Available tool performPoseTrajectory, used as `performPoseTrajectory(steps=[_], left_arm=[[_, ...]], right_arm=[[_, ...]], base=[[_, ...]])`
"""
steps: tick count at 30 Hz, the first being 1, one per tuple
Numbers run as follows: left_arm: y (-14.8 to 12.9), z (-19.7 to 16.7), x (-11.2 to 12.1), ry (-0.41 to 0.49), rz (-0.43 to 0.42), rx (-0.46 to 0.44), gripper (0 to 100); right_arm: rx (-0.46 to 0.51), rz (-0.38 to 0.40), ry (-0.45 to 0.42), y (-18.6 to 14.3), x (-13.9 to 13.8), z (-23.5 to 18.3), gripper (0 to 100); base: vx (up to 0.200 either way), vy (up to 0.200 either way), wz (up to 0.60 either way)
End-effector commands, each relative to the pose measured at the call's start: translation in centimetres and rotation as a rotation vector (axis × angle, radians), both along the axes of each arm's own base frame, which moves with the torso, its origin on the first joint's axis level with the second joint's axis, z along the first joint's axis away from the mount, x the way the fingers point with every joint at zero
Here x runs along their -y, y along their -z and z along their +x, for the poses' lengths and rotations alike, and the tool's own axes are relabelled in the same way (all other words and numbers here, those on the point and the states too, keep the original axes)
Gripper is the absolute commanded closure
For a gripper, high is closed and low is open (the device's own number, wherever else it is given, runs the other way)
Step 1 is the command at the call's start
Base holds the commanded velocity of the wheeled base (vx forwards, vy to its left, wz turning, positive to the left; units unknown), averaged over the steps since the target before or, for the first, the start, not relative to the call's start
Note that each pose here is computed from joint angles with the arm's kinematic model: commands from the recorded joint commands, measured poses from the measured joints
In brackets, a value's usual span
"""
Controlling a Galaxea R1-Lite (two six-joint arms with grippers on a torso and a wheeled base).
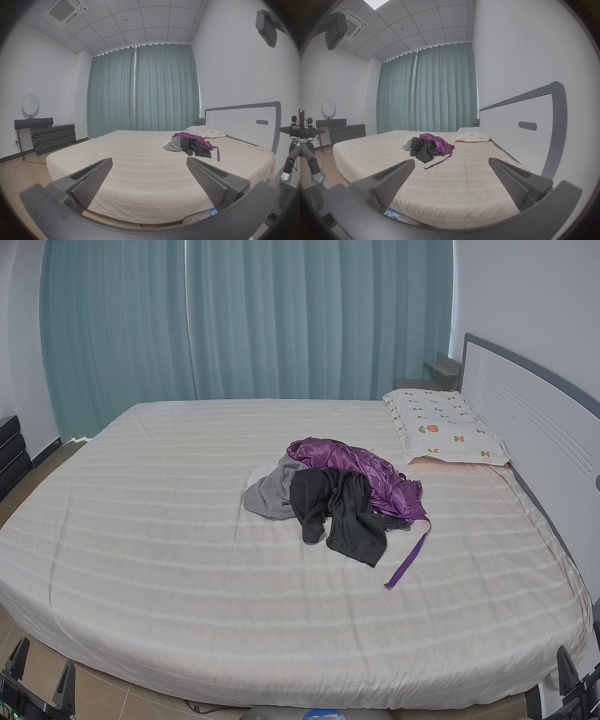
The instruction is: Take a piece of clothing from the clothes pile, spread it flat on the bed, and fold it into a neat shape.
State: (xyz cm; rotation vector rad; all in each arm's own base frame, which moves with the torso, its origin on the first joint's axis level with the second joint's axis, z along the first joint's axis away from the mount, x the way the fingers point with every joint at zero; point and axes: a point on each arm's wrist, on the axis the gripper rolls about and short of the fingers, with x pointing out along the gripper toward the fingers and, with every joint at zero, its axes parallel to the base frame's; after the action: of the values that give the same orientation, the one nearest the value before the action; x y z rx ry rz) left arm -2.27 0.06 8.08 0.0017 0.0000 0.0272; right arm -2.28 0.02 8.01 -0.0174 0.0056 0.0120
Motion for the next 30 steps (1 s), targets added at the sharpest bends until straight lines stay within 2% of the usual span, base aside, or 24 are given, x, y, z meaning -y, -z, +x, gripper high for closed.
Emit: performPoseTrajectory(steps=[1,9,10,12,13,15,16,19,25,26,30], left_arm=[[0.5,0.0,0.0,0.000,0.000,0.002,0],[0.5,0.0,0.0,0.000,0.000,0.002,0],[0.5,0.0,0.0,0.000,0.000,0.002,0],[0.5,0.0,0.0,0.000,0.000,0.002,0],[0.5,0.0,0.0,0.000,0.000,0.002,0],[0.5,0.0,0.0,0.000,0.000,0.002,0],[0.5,0.0,0.0,0.000,0.000,0.002,0],[0.5,0.0,0.0,0.000,0.000,0.000,0],[0.5,0.0,0.0,0.000,0.000,0.002,0],[0.5,0.0,0.0,0.000,0.000,0.002,0],[0.5,0.0,0.0,0.000,0.000,0.002,0]], right_arm=[[-0.010,-0.002,-0.008,0.4,0.0,0.0,0],[-0.006,-0.016,-0.002,0.3,0.0,0.0,0],[0.023,-0.018,-0.003,-0.3,0.0,-0.1,0],[0.106,-0.014,0.003,-4.2,0.0,-0.7,0],[0.102,-0.008,0.000,-6.1,0.0,-0.4,0],[0.102,-0.008,0.000,-6.1,0.0,-0.4,0],[-0.014,-0.013,-0.030,-6.2,0.0,1.3,0],[-0.119,0.011,-0.078,-6.4,-0.1,3.1,0],[-0.226,0.027,-0.140,-7.7,-0.6,6.9,0],[-0.286,0.038,-0.150,-7.9,-1.0,9.1,0],[-0.368,0.048,-0.175,-8.0,-1.9,13.2,0]], base=[[0.000,0.000,0.00],[0.000,0.000,0.00],[0.000,0.000,0.00],[0.000,0.000,0.00],[0.000,0.000,0.00],[0.000,0.000,0.00],[0.000,0.000,0.00],[0.000,0.000,0.00],[0.000,0.000,0.00],[0.000,0.000,0.00],[0.000,0.000,0.00]])
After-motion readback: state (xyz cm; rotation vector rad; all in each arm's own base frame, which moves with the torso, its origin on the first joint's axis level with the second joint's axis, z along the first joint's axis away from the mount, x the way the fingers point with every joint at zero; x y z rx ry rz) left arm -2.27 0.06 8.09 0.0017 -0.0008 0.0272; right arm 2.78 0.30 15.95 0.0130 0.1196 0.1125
